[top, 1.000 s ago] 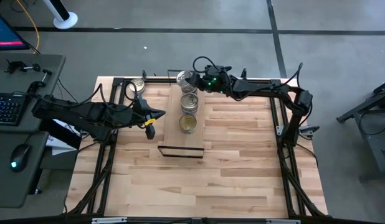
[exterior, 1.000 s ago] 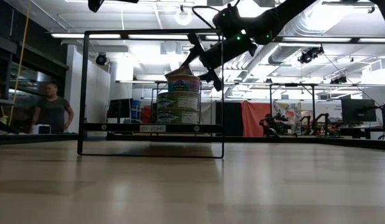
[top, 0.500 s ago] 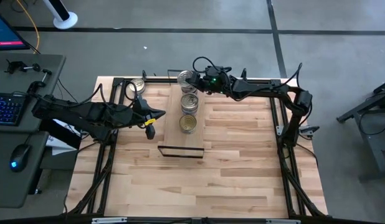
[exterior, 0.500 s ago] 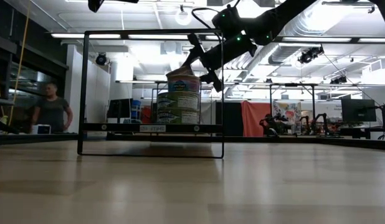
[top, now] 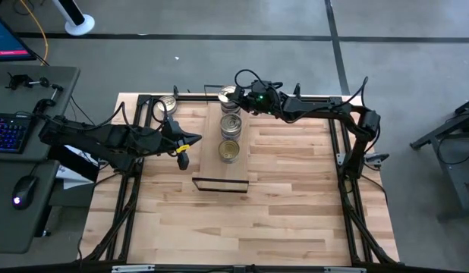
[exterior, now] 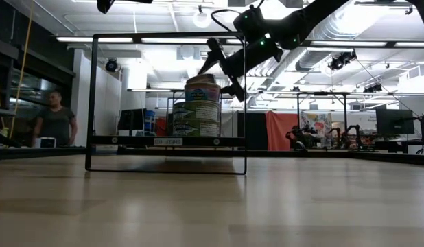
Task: Stack canned seafood by type on shelf
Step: Stack the blue pink tuna can on top of the other blue pink tuna cans on the shelf
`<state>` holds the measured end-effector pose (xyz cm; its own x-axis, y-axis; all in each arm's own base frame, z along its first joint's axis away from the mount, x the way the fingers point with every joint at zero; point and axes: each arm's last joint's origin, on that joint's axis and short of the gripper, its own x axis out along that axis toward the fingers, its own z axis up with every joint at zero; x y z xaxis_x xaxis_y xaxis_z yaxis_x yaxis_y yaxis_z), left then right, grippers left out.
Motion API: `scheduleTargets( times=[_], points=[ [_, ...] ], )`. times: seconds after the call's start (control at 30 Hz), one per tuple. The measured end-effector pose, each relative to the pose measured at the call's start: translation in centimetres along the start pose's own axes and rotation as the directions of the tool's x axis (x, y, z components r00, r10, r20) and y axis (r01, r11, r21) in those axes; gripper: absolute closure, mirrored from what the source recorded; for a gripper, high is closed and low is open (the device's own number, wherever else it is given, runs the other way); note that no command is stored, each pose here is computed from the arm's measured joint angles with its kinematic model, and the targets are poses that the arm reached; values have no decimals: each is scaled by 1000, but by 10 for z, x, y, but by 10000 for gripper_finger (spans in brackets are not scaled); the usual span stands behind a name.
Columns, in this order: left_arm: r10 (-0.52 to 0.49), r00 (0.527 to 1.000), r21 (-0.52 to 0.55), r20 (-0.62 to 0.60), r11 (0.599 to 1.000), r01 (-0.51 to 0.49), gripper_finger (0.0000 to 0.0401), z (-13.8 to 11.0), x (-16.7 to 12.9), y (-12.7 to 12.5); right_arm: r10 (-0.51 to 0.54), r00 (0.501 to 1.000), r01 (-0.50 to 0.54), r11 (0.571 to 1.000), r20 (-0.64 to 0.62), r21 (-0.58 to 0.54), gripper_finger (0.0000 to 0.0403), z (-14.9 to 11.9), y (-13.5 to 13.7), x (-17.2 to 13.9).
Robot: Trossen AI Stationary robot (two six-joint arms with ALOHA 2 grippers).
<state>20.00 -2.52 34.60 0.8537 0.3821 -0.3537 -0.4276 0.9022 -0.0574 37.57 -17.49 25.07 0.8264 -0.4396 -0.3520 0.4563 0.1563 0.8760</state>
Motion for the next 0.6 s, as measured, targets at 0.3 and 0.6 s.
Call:
scheduleTargets(
  times=[0.3, 0.6],
  points=[
    [3, 1000, 6, -8, 1000, -3, 401, -1, 0, 0, 14, 999, -15, 998, -30, -53, 80, 1, 1, 0],
    [11, 1000, 21, -29, 1000, -11, 401, -3, 0, 1, 26, 997, -30, 998, -67, -53, 79, 6, -1, 0]
  ],
)
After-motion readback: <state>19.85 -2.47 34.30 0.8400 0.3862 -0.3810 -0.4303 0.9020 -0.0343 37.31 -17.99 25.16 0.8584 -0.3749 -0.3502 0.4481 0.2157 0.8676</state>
